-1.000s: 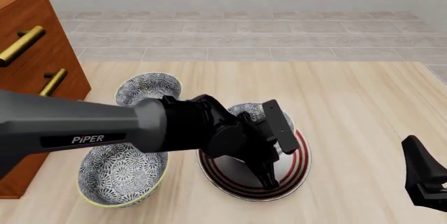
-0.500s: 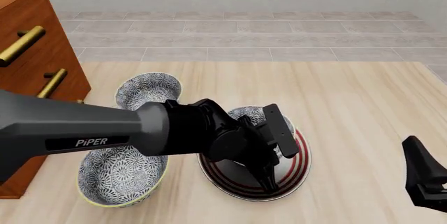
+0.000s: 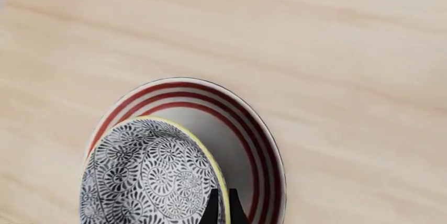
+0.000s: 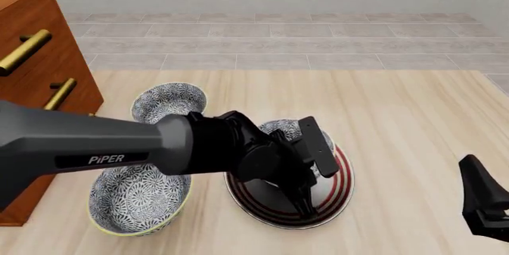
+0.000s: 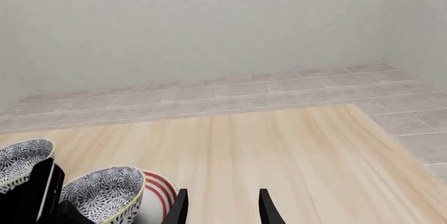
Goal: Put the bowl at the front on the plate.
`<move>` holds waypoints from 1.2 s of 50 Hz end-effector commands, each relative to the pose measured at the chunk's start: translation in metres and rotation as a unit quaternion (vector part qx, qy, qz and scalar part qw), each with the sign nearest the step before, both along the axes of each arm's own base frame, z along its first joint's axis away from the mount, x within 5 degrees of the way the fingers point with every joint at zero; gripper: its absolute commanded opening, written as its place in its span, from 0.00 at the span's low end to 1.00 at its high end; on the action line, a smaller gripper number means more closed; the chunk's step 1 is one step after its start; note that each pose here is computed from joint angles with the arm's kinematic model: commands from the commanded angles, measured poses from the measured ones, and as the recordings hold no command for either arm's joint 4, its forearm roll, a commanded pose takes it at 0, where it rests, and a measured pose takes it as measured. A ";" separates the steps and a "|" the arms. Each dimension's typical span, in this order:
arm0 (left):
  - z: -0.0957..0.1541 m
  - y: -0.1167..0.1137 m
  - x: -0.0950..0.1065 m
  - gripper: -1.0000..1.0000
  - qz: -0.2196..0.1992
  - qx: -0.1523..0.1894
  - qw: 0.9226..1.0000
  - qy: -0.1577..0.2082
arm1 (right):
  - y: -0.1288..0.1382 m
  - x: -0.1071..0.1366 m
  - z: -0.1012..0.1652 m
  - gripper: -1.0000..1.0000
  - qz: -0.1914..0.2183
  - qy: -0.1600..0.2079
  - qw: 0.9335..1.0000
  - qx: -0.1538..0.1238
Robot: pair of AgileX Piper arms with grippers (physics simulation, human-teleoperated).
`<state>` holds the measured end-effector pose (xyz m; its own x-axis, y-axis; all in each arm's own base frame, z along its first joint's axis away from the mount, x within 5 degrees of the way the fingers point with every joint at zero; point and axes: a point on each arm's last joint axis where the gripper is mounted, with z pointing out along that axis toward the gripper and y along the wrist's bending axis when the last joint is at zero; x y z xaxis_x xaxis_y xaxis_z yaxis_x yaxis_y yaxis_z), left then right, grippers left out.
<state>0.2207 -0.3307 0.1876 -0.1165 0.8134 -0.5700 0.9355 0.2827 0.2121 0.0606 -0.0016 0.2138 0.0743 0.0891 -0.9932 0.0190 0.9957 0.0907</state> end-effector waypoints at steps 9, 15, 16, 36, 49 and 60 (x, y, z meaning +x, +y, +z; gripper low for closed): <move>0.000 0.001 0.007 1.00 0.000 0.003 1.000 -0.010 | 0.000 0.000 0.000 1.00 -0.001 0.000 1.000 0.000; 0.000 0.002 0.006 1.00 -0.001 0.003 1.000 -0.010 | 0.000 0.000 0.000 1.00 0.000 0.000 1.000 0.001; -0.001 0.002 0.006 1.00 -0.001 0.003 1.000 -0.010 | 0.000 0.001 0.000 1.00 -0.001 0.000 1.000 0.001; 0.035 0.000 -0.021 1.00 -0.016 -0.024 1.000 -0.012 | 0.000 0.000 0.000 1.00 0.000 0.000 1.000 -0.004; 0.064 0.002 -0.038 1.00 -0.028 -0.044 0.998 -0.018 | 0.000 0.001 0.000 1.00 0.001 0.000 1.000 -0.005; 0.132 0.018 -0.052 1.00 -0.034 -0.098 0.993 -0.049 | 0.000 0.001 0.000 1.00 0.000 0.000 1.000 -0.009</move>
